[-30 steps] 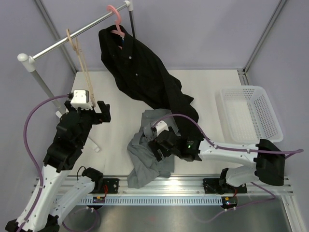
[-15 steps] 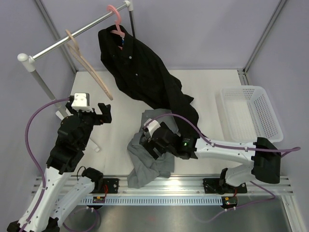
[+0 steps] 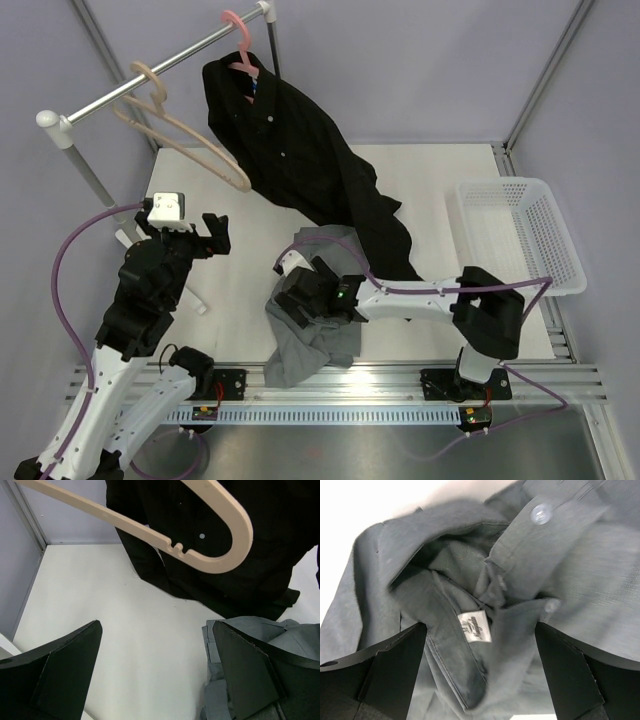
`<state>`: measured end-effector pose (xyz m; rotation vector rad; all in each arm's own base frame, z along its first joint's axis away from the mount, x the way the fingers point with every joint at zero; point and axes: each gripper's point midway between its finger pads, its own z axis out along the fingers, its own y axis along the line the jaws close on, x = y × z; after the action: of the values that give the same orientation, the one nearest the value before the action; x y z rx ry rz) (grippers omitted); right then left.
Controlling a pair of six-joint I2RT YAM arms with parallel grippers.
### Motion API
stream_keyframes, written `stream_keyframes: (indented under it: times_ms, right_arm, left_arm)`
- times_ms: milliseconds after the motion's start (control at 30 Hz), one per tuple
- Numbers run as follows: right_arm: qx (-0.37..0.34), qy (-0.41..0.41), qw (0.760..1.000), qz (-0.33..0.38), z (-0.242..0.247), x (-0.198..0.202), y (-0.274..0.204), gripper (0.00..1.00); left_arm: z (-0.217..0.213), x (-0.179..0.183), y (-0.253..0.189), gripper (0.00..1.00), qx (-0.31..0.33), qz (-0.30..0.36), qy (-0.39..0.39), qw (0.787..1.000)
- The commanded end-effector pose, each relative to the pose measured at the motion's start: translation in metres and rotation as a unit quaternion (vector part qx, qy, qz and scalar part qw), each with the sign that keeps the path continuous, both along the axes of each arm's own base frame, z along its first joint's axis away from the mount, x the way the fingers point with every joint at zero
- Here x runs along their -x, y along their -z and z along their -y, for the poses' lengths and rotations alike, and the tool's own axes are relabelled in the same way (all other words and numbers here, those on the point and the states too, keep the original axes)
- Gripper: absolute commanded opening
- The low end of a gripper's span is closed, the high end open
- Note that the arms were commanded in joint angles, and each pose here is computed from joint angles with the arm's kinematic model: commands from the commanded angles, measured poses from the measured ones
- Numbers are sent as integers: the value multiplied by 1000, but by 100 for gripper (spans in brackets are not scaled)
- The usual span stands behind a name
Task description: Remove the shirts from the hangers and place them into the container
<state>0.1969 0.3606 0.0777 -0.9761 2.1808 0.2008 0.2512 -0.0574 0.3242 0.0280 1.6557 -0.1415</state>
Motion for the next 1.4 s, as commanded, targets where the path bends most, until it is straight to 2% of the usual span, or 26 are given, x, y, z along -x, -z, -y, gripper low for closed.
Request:
stream_keyframes:
  times_ms: [0, 133, 333, 367, 400, 433, 567, 600, 667, 700, 800, 900, 933, 1067, 1200, 1367]
  right_arm:
    - [0, 24, 1000, -9, -9, -1, 18, 100]
    - [34, 23, 998, -53, -7, 10, 61, 99]
    - [70, 35, 990, -118, 5, 31, 95, 100]
    - [79, 33, 988, -129, 8, 35, 98, 97]
    - [85, 32, 987, -133, 10, 37, 101, 92]
    - [95, 36, 985, -136, 15, 38, 106, 76]
    - [111, 42, 982, -144, 22, 41, 117, 40]
    - [111, 43, 982, -145, 22, 41, 118, 22]
    - [107, 43, 983, -141, 22, 39, 114, 3]
    - [105, 42, 984, -140, 21, 38, 112, 0]
    - [75, 27, 990, -117, 16, 32, 87, 0]
    - [6, 3, 996, -84, 1, 26, 29, 0]
    - [-28, -3, 998, -61, -3, 21, -4, 0]
    - [-78, -9, 997, -1, 1, 10, -83, 0]
    - [-132, -13, 989, 62, 9, 1, -166, 0]
    - [-199, 1, 972, 129, 41, -1, -261, 0]
  left_arm:
    - [-3, -2, -13, 99, 5, 30, -8, 999]
    - [-2, -3, -12, 99, 3, 29, -7, 1000]
    - [-3, -2, -12, 99, 2, 29, -7, 1000]
    - [-2, -2, -12, 99, 3, 30, -6, 1000]
    - [-3, -2, -12, 99, 3, 30, -6, 1000]
    - [-2, -2, -12, 99, 3, 30, -6, 1000]
    - [-3, -2, -12, 99, 3, 30, -7, 1000]
    - [-3, -2, -12, 99, 3, 31, -8, 999]
    - [-5, -2, -12, 99, 2, 30, -11, 999]
    - [-5, -2, -12, 99, 2, 31, -11, 999]
    - [-7, -1, -12, 99, 2, 32, -15, 999]
    - [-7, 0, -13, 99, 3, 34, -17, 999]
    - [-8, 0, -14, 99, 2, 35, -17, 999]
    - [-10, 1, -15, 99, 3, 38, -21, 999]
    - [-12, 2, -16, 99, 3, 40, -26, 999]
    - [-14, 3, -17, 99, 3, 43, -30, 999]
